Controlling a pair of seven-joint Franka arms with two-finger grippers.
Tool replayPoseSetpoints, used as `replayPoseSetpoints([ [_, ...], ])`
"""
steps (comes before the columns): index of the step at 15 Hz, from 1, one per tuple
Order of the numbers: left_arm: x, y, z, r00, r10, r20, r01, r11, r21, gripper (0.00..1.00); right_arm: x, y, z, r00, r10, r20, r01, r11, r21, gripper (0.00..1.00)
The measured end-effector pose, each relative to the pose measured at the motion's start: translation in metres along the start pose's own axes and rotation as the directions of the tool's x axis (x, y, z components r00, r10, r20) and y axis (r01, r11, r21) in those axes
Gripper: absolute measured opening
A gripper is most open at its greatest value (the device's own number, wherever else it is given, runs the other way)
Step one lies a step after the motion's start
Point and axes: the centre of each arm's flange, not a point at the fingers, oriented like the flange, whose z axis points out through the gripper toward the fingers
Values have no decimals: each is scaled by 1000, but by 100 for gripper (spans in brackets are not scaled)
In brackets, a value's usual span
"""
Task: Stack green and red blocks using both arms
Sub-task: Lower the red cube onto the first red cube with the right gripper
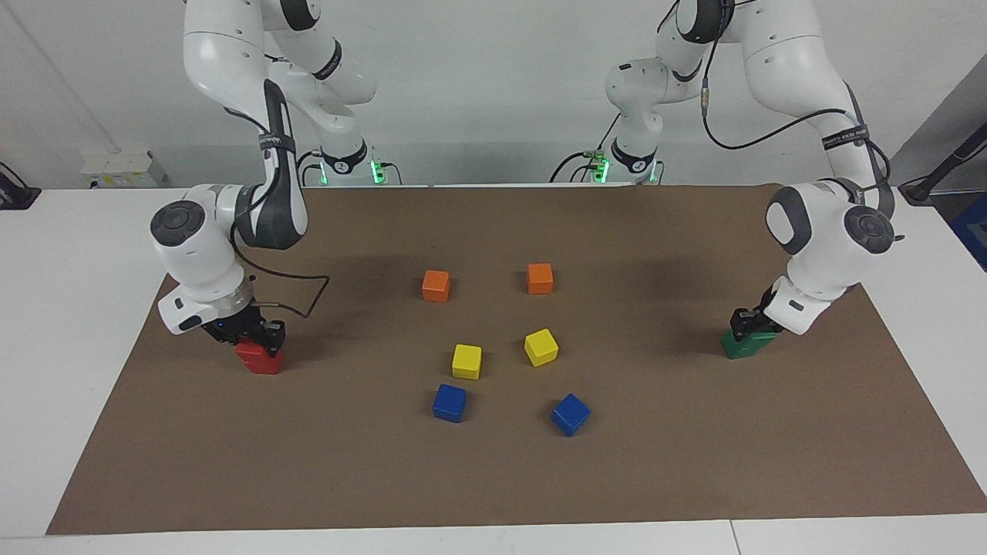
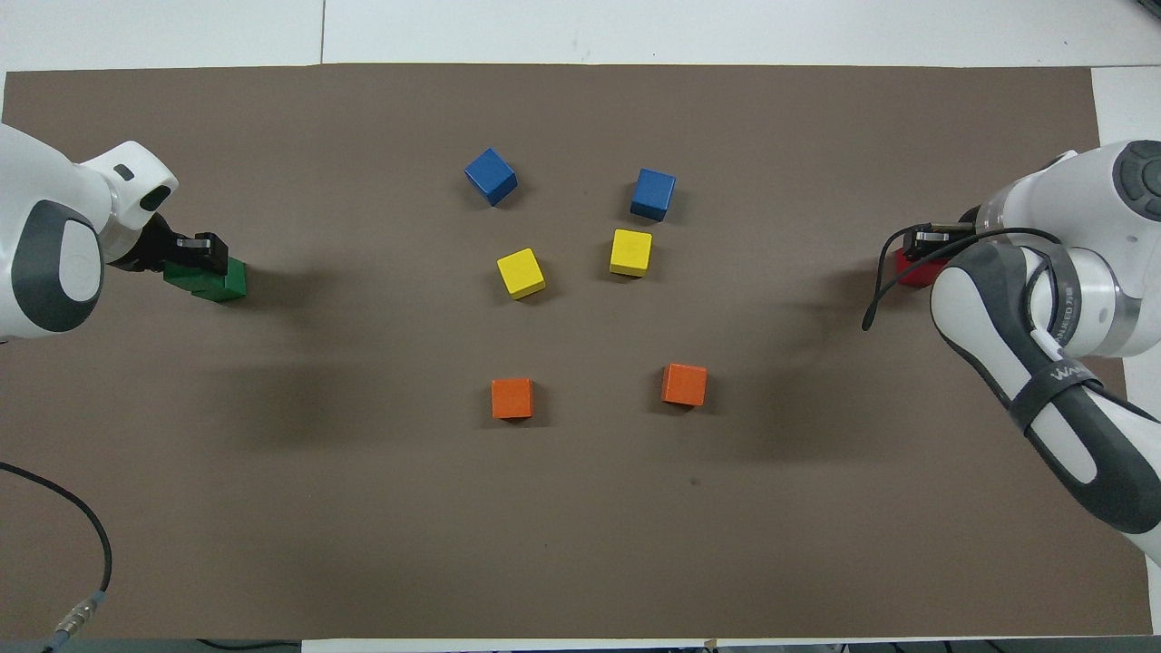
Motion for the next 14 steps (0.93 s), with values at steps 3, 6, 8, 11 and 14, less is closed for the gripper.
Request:
replayPoseSetpoints([
  [3, -1, 0, 0, 1000, 1, -6, -1, 1000, 0, 56, -1, 1, 2, 1000, 13, 5, -13, 1000, 13, 67],
  [6, -5, -1, 6, 1000, 0, 6, 0, 1000, 0, 66, -2, 1, 3, 1000, 12, 8, -12, 1000, 14, 98],
  [8, -7, -2, 7, 1000, -1, 15, 1, 1000, 0, 88, -2, 0, 3, 1000, 11, 7, -11, 1000, 14, 100],
  [11, -15, -6, -28, 1000, -10, 12, 10, 1000, 4, 100, 0, -9, -19, 1000, -4, 16, 4, 1000, 15, 100],
  [14, -35, -9, -94, 999, -18, 45, 18, 1000, 4, 100, -3, -24, -88, 997, -31, 73, 31, 999, 10, 100],
])
